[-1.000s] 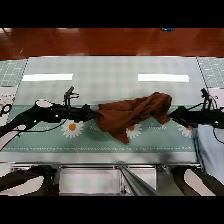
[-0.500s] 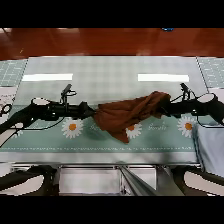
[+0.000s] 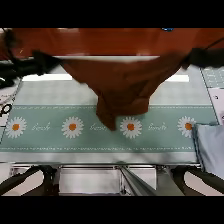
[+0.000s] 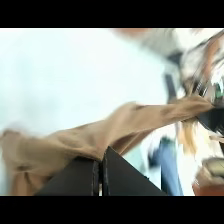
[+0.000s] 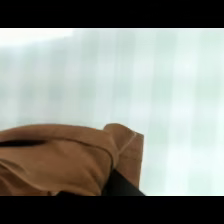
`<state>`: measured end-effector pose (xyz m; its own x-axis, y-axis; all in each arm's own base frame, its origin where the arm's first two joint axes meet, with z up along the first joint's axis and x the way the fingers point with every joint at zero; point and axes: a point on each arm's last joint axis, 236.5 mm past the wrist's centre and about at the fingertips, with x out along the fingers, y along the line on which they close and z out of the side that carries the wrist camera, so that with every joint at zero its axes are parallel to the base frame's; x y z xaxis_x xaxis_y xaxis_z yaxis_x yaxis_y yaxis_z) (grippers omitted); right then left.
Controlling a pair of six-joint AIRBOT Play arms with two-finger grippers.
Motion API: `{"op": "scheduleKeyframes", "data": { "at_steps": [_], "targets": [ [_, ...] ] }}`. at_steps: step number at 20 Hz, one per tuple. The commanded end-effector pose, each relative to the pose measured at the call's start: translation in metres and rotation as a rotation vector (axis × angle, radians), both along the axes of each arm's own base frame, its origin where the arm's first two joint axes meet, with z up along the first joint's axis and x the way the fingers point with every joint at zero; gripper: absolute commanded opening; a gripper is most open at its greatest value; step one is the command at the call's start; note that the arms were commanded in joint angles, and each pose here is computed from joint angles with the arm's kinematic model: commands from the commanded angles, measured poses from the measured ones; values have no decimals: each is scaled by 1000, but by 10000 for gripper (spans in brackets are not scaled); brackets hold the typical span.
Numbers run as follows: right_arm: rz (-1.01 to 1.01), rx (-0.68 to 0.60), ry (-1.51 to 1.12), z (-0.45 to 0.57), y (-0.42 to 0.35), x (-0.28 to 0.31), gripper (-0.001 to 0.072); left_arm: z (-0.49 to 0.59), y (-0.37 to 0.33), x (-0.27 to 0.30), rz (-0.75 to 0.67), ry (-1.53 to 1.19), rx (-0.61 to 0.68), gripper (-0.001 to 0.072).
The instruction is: Fold the shirts.
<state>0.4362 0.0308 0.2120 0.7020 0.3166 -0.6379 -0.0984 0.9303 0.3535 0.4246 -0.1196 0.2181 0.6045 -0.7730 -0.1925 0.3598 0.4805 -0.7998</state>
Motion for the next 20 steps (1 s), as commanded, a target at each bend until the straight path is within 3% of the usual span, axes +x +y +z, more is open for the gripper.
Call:
{"op": "scheduleKeyframes", "data": {
  "at_steps": [1, 5, 12, 16, 20],
  "targets": [
    [2, -67, -281, 153, 3, -33, 28, 154, 17, -27, 42, -343, 48, 13],
    [27, -138, -461, 235, 16, -110, 28, 249, 15, -88, 120, -584, 222, 13],
    [28, -224, -597, 271, 31, -238, 28, 297, 11, -203, 309, -800, 506, 13],
    [54, -228, -493, 241, 38, -271, 28, 284, 2, -243, 352, -798, 645, 14],
    [118, -164, -285, 174, 47, -260, 28, 259, 19, -238, 379, -704, 690, 13]
  ]
}}
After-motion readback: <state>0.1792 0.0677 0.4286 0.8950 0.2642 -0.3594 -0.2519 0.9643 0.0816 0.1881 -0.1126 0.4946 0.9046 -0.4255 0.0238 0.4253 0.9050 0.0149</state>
